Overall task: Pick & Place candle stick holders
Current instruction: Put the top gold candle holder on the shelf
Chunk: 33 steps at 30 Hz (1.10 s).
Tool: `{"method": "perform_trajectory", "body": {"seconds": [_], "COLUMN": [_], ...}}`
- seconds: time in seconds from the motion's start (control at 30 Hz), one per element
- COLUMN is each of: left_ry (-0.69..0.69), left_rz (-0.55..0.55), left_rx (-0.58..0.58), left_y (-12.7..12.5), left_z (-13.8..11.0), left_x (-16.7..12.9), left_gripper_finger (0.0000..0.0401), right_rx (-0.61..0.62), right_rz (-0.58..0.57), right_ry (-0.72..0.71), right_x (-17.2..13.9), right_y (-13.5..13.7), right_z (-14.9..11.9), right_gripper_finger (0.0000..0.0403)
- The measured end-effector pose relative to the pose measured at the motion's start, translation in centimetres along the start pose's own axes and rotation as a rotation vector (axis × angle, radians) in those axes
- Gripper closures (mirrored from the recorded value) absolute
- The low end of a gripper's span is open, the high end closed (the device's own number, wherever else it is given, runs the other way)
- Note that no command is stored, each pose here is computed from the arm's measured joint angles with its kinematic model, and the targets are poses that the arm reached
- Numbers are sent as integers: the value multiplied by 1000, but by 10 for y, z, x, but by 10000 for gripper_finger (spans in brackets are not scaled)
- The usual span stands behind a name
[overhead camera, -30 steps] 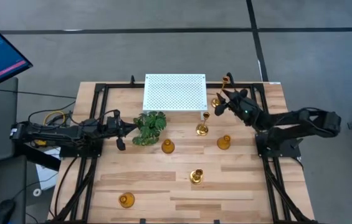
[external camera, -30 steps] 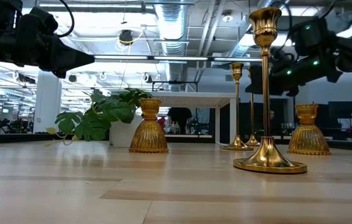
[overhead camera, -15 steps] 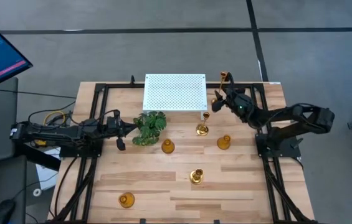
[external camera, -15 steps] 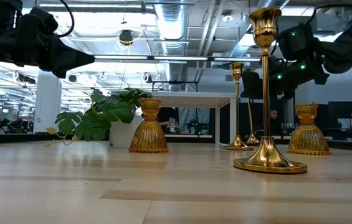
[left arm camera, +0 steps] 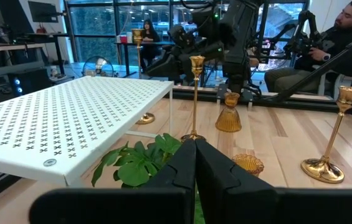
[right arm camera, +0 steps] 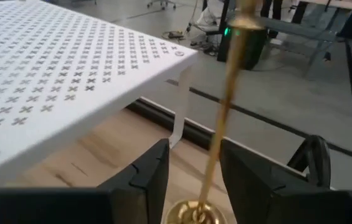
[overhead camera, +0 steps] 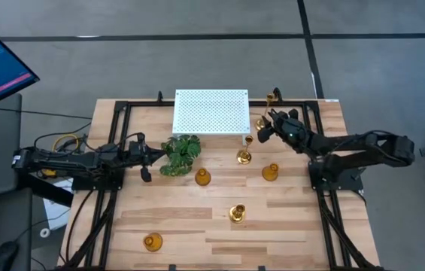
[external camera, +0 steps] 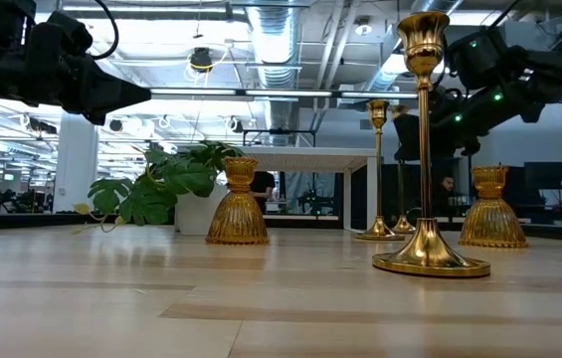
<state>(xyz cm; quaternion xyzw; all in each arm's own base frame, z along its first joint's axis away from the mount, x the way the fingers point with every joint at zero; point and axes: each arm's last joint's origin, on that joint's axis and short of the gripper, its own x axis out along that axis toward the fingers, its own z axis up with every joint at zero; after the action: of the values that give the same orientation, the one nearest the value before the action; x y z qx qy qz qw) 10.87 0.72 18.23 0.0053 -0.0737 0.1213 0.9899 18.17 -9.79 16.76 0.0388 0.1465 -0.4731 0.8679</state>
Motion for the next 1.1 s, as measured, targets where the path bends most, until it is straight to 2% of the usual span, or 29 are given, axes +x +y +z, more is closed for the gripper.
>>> {"method": "perform_trajectory", "body": {"seconds": [0.13, 0.27, 0.43, 0.6, 0.7, 0.9, 1.1], "left_ry": [-1, -3, -3, -3, -2, -3, -3], "left_rz": [1, 0, 0, 0, 0, 0, 0], "left_rx": [0, -1, -1, -1, -1, -4, -4], "left_y": [0, 0, 0, 0, 0, 0, 0], "left_z": [0, 0, 0, 0, 0, 0, 0], "left_x": [0, 0, 0, 0, 0, 0, 0], "left_gripper_finger": [395, 395, 395, 395, 395, 395, 395], "right_rx": [0, -14, 26, 33, 51, 72, 75], "right_rz": [-3, -70, -98, -95, -71, -101, -119], "right_ry": [31, 55, 27, 45, 44, 35, 10], "right_x": [-7, -10, -5, 6, 14, 26, 32], "right_y": [-1, -6, -11, -17, -19, -24, -29], "right_z": [-1, -2, 1, -2, -4, -8, -8], "right_gripper_finger": [277, 278, 270, 243, 214, 157, 152]}}
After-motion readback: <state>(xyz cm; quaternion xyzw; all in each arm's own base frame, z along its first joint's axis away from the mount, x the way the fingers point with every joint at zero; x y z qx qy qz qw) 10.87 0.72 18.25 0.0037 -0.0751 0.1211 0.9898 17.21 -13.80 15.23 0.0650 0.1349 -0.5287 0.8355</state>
